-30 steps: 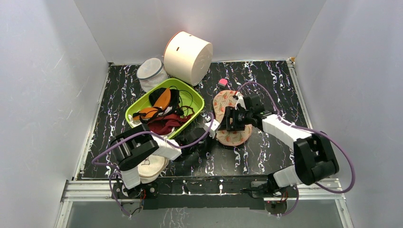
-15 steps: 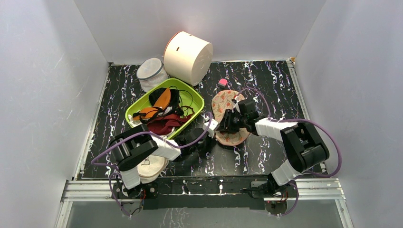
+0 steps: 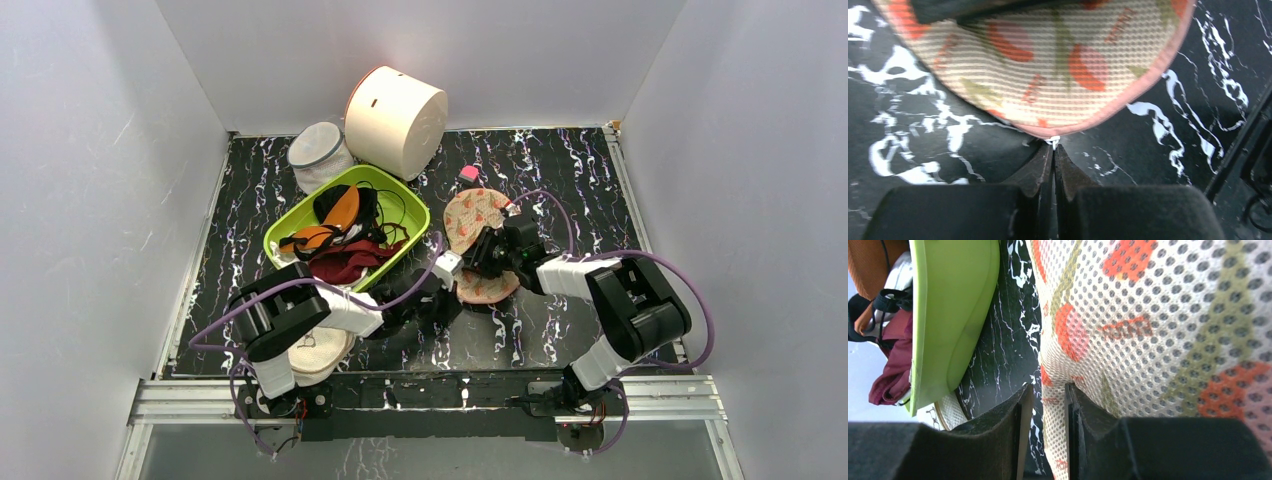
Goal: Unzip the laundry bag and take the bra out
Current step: Unzip the laundry bag at the center of the board.
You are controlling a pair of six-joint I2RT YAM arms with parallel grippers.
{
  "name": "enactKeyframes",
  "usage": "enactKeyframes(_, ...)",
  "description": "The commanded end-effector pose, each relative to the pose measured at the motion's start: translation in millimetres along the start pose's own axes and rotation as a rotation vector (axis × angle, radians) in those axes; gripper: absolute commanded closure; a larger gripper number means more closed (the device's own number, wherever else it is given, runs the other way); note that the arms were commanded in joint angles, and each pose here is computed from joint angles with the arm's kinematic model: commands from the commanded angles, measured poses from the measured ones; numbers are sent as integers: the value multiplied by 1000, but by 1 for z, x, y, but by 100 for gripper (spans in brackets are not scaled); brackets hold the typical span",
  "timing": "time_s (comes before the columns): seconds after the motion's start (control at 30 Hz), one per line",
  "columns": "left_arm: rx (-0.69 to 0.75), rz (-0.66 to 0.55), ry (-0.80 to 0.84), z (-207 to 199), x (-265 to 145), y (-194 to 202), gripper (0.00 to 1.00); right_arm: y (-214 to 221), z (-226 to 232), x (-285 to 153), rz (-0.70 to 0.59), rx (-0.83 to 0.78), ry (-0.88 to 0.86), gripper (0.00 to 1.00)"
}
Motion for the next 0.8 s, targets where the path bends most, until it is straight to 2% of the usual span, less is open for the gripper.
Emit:
enactKeyframes(0.0,-4,79,125,-35,-5,-2,100,-8,0,10,-80,6,-12,72)
enactKeyframes(0.23,-57,49,140,-44,-1,-17,100,1,2,10,-44,-1,-35,73)
enactKeyframes(0.4,-55,85,111,-39,-15,-12,80,-5,17,-8,-52,-91,-16,68)
enactKeyframes(0.53,-75,86,128,-37,-37,-5,54,-13,34,-35,-69,-186,17,54)
enactKeyframes(0.6,-96,68,126,-36,-48,-4,45,-14,39,-49,-70,-232,32,49)
enactKeyframes(0.67,-118,44,123,-34,-58,-5,38,-12,41,-64,-72,-266,40,43)
enactKeyframes(0.77,-157,12,118,-31,-63,-11,33,-3,38,-83,-51,-286,53,35)
Point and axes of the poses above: each gripper's point midway between its finger pads, its own x axis out along the fingers, its own z axis along the line the jaws close on, y = z × x, the point moved 8 cm from there along -x, back along the fingers, and after that the axes turned 11 degrees about x, right-handed, at the moved point
